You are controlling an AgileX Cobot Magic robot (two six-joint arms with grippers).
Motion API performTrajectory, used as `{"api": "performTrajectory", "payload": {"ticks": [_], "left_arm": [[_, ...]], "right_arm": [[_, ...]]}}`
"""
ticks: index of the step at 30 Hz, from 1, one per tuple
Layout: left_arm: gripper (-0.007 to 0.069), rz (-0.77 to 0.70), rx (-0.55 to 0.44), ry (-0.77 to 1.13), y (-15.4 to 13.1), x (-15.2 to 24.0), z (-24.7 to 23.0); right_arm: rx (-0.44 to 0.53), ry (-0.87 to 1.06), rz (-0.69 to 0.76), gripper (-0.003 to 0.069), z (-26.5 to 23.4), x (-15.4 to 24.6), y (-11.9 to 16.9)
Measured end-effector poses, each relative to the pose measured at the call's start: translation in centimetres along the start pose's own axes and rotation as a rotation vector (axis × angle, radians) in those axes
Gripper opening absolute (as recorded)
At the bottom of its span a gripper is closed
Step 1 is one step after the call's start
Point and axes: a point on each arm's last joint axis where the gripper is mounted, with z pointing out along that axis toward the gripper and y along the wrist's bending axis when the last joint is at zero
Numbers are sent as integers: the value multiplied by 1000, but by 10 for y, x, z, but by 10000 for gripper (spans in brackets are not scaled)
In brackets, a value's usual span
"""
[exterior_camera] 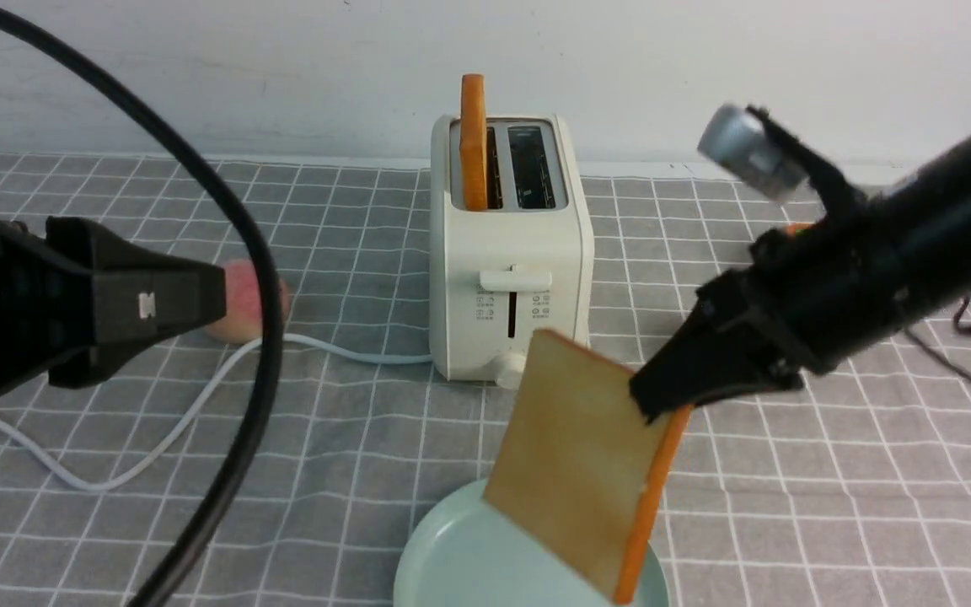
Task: Take toasted bread from bread machine on grey coffee table place on plate.
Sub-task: 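Place the held slice of bread on top of the slice on the plate with the right gripper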
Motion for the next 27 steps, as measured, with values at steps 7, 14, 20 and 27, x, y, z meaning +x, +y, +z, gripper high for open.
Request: {"api": "performTrajectory", "payload": {"ticks": [7, 14, 20, 27], "left_arm": [[239, -5, 2, -29, 0, -3, 0], [241, -6, 0, -62, 0, -6, 0], [252, -8, -5, -105, 1, -10, 1], [340, -15, -22, -47, 5, -18, 22]], "right_arm": [[-1, -128, 146, 113, 35, 45, -39], [46, -136, 186, 267, 40, 57, -50], [94, -154, 29, 591, 22, 40, -34], [247, -210, -171, 666, -38, 7, 20]]}}
